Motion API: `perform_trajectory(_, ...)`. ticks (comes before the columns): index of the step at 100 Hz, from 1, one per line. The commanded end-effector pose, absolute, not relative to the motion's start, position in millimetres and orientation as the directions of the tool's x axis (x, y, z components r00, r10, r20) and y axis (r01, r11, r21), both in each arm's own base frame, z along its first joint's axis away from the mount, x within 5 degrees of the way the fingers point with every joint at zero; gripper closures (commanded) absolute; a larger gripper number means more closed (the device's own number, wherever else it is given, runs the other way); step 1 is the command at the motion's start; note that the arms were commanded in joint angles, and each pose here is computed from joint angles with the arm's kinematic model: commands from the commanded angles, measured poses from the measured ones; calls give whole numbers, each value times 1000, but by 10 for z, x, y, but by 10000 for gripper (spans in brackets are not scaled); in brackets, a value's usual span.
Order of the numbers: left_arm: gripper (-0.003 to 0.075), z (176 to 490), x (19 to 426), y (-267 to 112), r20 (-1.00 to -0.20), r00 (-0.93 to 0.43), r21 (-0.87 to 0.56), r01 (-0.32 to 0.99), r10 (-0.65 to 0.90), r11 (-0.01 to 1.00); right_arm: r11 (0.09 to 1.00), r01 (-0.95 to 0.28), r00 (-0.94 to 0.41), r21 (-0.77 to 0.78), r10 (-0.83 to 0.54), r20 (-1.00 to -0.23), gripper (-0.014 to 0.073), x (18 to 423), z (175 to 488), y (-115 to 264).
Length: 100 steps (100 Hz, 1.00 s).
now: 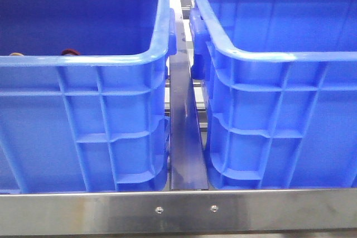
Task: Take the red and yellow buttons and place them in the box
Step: 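Lower the left gripper toward the yellow-capped buttons in the crate, then grasp a yellow-capped push button with the left gripper and lift it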
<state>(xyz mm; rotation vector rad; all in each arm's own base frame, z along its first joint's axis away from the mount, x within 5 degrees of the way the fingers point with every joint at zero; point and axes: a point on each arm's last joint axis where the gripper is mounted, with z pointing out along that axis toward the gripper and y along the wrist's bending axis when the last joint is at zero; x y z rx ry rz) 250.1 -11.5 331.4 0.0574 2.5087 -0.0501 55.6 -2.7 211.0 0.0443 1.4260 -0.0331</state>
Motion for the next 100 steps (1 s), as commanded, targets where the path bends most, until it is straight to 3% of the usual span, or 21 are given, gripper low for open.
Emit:
perform_trajectory(1,146,3418,2683,-174,-602,-796,-6,82,62,997,999,43,229,2,-8,-973,688,531,2169,-20)
perform_trajectory(24,146,3198,3149,-238,-473,-868,49,150,155,988,999,43,229,2,-8,-973,688,531,2169,-20)
perform_trajectory(60,154,2949,3597,-274,-424,-892,43,153,157,987,999,43,229,2,-8,-973,688,531,2169,-20)
perform_trajectory(100,155,2699,3769,-288,-382,-910,40,155,159,987,999,43,229,2,-8,-973,688,531,2169,-20)
